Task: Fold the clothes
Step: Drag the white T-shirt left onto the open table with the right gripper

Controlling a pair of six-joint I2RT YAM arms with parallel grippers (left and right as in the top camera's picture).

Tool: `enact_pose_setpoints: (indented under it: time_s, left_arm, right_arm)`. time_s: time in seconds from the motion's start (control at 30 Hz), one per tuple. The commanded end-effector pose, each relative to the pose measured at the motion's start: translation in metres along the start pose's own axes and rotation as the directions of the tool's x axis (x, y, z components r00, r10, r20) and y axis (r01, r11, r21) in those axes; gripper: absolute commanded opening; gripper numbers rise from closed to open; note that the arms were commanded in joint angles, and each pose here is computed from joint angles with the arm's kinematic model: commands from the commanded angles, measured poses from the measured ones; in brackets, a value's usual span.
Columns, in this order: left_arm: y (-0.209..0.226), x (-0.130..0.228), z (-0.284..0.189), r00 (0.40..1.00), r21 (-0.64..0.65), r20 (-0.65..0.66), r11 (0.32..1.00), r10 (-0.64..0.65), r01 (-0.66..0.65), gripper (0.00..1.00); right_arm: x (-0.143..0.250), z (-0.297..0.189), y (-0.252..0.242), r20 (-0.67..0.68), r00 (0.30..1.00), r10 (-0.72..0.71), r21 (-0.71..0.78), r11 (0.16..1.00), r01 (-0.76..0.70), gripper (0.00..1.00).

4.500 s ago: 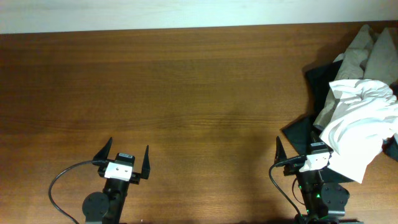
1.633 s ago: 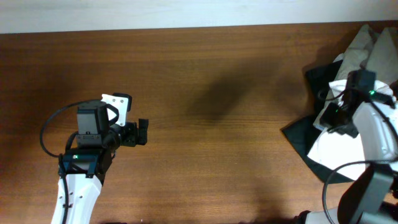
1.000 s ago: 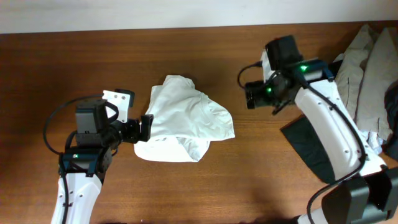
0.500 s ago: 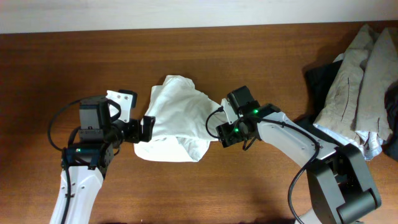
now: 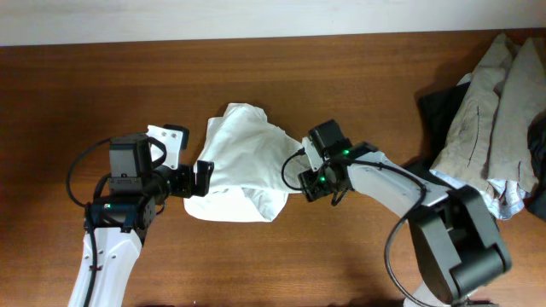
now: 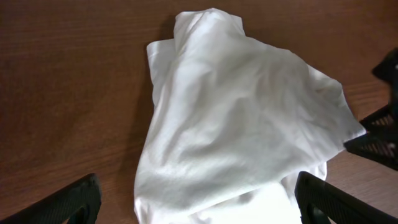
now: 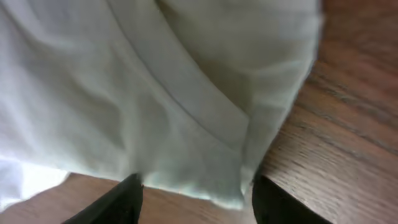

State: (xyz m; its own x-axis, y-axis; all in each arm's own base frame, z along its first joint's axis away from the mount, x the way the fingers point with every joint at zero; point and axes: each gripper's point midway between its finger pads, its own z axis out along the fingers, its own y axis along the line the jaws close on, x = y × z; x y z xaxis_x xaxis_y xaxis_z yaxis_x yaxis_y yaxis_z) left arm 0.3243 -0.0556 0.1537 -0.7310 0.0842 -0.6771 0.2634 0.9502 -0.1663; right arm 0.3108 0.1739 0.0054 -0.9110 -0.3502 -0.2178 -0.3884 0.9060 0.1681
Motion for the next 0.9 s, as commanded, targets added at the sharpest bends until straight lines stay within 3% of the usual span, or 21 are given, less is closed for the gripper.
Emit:
enact_pose_setpoints:
  time_s: [0.0, 0.1, 0.13, 0.2, 0.27, 0.3, 0.37, 0.5, 0.57, 0.6, 0.63, 0.67, 0.7, 0.77, 0.83, 0.87]
  left_arm:
    - [-0.004, -0.008, -0.003, 1.000, 0.018, 0.019, 1.000, 0.006, -0.007, 0.99]
    - [-0.003, -0.008, -0.003, 1.000, 0.018, 0.019, 1.000, 0.007, -0.007, 0.99]
    - [-0.003, -0.008, -0.003, 1.000, 0.017, 0.020, 1.000, 0.007, -0.007, 0.99]
    - [-0.003, -0.012, -0.003, 0.999, 0.015, 0.036, 1.000, 0.012, -0.013, 0.99]
    - [-0.001, -0.020, -0.003, 0.997, 0.005, 0.068, 1.000, 0.022, -0.022, 0.99]
    - [0.004, -0.023, -0.003, 0.997, -0.025, 0.075, 0.999, 0.025, -0.023, 0.99]
    - [0.010, -0.025, -0.004, 0.996, -0.063, 0.085, 0.998, 0.028, -0.023, 0.99]
    - [-0.012, -0.037, -0.005, 0.990, 0.064, 0.137, 0.997, 0.042, -0.051, 0.99]
    - [-0.005, -0.037, -0.005, 0.990, 0.023, 0.134, 0.999, 0.042, -0.045, 0.99]
    - [0.005, -0.035, -0.005, 0.991, -0.034, 0.126, 0.999, 0.040, -0.036, 0.99]
    - [0.010, -0.035, -0.005, 0.991, -0.065, 0.124, 0.997, 0.041, -0.033, 0.99]
    - [0.011, -0.035, -0.005, 0.991, -0.070, 0.124, 0.997, 0.041, -0.032, 0.99]
    - [0.012, -0.035, -0.005, 0.991, -0.073, 0.124, 0.997, 0.041, -0.032, 0.99]
    - [0.019, -0.035, -0.006, 0.992, -0.117, 0.120, 0.993, 0.039, -0.025, 0.99]
    - [0.007, -0.041, -0.004, 0.985, -0.048, 0.154, 0.995, -0.078, 0.087, 0.99]
    - [-0.004, -0.045, -0.002, 0.985, -0.016, 0.160, 0.998, -0.065, 0.068, 0.99]
  right_arm:
    - [0.004, 0.005, -0.001, -0.025, 1.000, -0.004, 0.006, 1.000, 0.004, 0.04]
    - [-0.024, -0.040, 0.019, 0.016, 0.998, -0.060, -0.054, 0.997, 0.061, 0.04]
    - [-0.051, -0.082, 0.048, 0.080, 0.988, -0.134, -0.152, 0.978, 0.145, 0.04]
    - [-0.086, -0.134, 0.081, 0.188, 0.964, -0.185, -0.193, 0.956, 0.222, 0.04]
    - [-0.106, -0.177, 0.140, 0.350, 0.883, -0.314, -0.317, 0.847, 0.427, 0.04]
    - [-0.106, -0.183, 0.156, 0.387, 0.846, -0.366, -0.324, 0.805, 0.496, 0.04]
    - [-0.103, -0.179, 0.158, 0.374, 0.838, -0.397, -0.287, 0.810, 0.512, 0.04]
    - [-0.123, -0.196, 0.180, 0.510, 0.762, -0.398, -0.315, 0.738, 0.596, 0.04]
    - [-0.117, -0.232, 0.233, 0.667, 0.644, -0.376, -0.433, 0.507, 0.745, 0.05]
    - [-0.112, -0.230, 0.239, 0.661, 0.642, -0.389, -0.439, 0.493, 0.751, 0.27]
    - [-0.116, -0.219, 0.229, 0.630, 0.663, -0.404, -0.404, 0.559, 0.724, 0.48]
    - [-0.127, -0.201, 0.199, 0.566, 0.707, -0.423, -0.307, 0.688, 0.657, 0.66]
    - [-0.132, -0.191, 0.171, 0.513, 0.750, -0.418, -0.238, 0.770, 0.592, 0.74]
    - [-0.141, -0.180, 0.083, 0.391, 0.883, -0.261, -0.058, 0.950, 0.307, 0.75]
    - [-0.117, -0.182, -0.028, 0.275, 0.961, 0.011, 0.114, 0.993, -0.044, 0.81]
    - [-0.109, -0.184, -0.050, 0.257, 0.963, 0.084, 0.119, 0.986, -0.118, 0.82]
